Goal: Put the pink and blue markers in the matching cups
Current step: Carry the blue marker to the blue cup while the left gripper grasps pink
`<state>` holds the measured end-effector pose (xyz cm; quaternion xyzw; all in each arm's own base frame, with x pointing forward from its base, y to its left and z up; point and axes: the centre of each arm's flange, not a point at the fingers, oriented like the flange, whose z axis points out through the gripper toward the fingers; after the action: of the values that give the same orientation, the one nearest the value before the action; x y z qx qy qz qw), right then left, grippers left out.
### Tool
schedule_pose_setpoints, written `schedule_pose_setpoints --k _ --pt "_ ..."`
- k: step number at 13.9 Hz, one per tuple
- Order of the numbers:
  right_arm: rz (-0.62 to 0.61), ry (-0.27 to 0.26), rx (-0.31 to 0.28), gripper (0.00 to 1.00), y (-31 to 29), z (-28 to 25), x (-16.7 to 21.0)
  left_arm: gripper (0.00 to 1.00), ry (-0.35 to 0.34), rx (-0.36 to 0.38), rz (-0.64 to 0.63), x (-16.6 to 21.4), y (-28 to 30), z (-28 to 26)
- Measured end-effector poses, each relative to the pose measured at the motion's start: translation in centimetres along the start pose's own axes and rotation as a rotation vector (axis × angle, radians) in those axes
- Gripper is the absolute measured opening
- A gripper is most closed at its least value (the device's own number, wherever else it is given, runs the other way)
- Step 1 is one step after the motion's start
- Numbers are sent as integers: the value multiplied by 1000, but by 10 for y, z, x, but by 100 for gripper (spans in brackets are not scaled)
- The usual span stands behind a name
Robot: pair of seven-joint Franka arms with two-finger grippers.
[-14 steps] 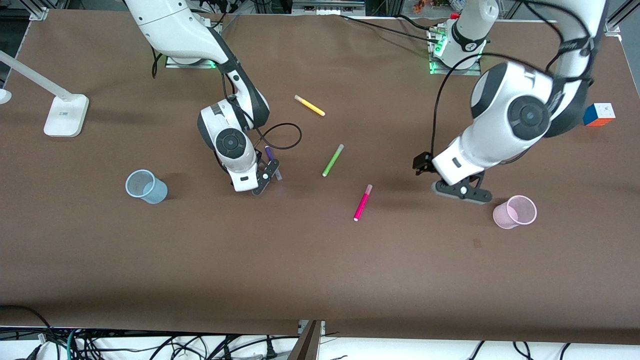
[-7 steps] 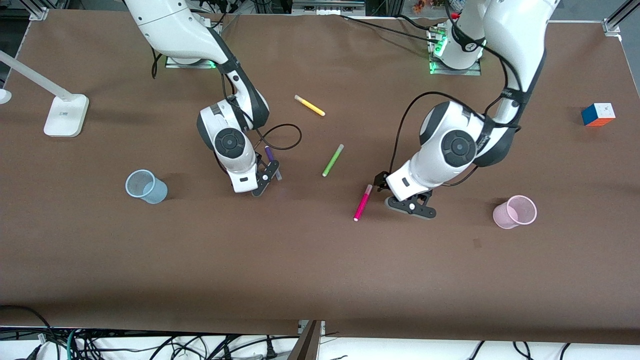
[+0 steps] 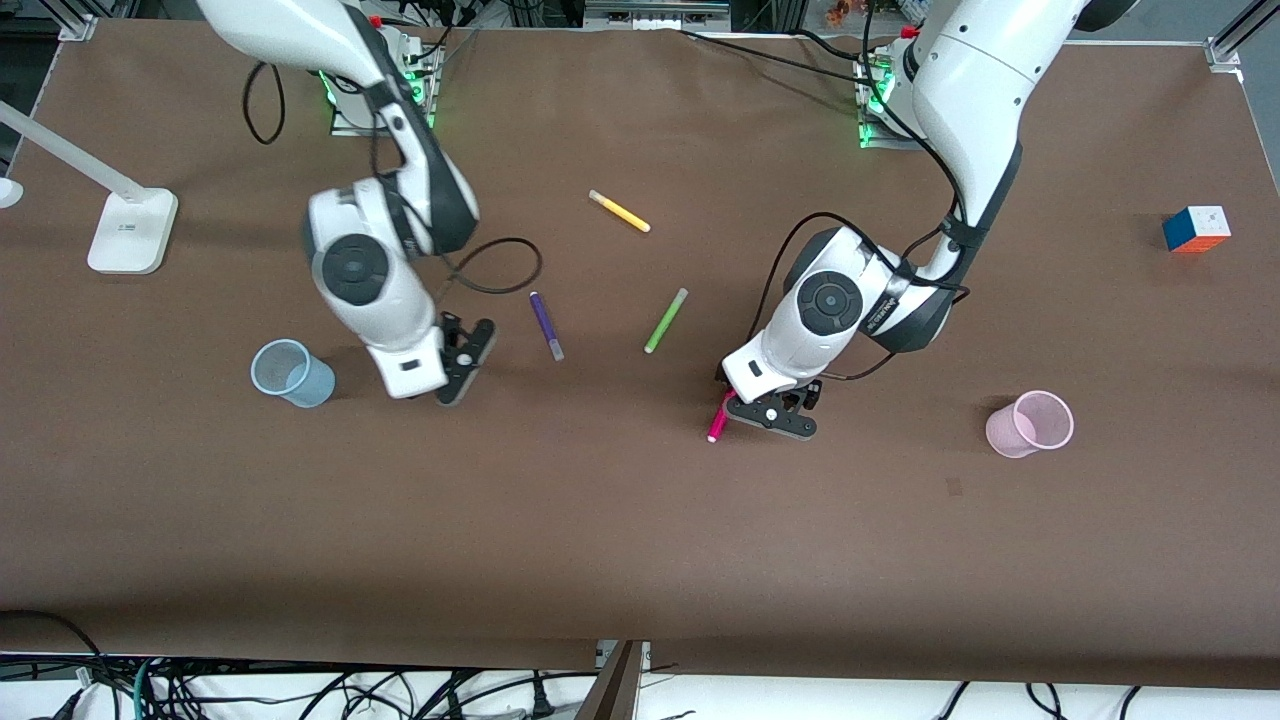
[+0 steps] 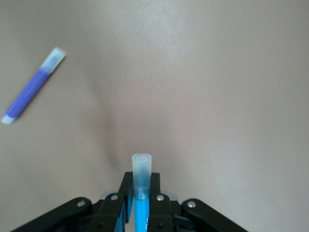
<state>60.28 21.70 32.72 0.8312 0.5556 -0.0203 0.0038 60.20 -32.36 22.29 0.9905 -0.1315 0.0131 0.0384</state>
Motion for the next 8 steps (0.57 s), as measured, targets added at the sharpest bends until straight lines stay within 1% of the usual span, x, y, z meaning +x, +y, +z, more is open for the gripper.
schedule_pose_setpoints --k 2,3,5,8 --pt "-72 52 102 17 22 -28 -34 100 -2 -3 -10 -2 5 8" --pt "-104 72 137 17 33 -38 -51 100 -4 -4 -10 -3 8 10" --pt "-160 112 176 17 51 -50 -78 100 -2 -5 -11 -4 13 11" --pt "-225 201 240 17 67 -53 -113 100 -14 -4 -4 -8 22 20"
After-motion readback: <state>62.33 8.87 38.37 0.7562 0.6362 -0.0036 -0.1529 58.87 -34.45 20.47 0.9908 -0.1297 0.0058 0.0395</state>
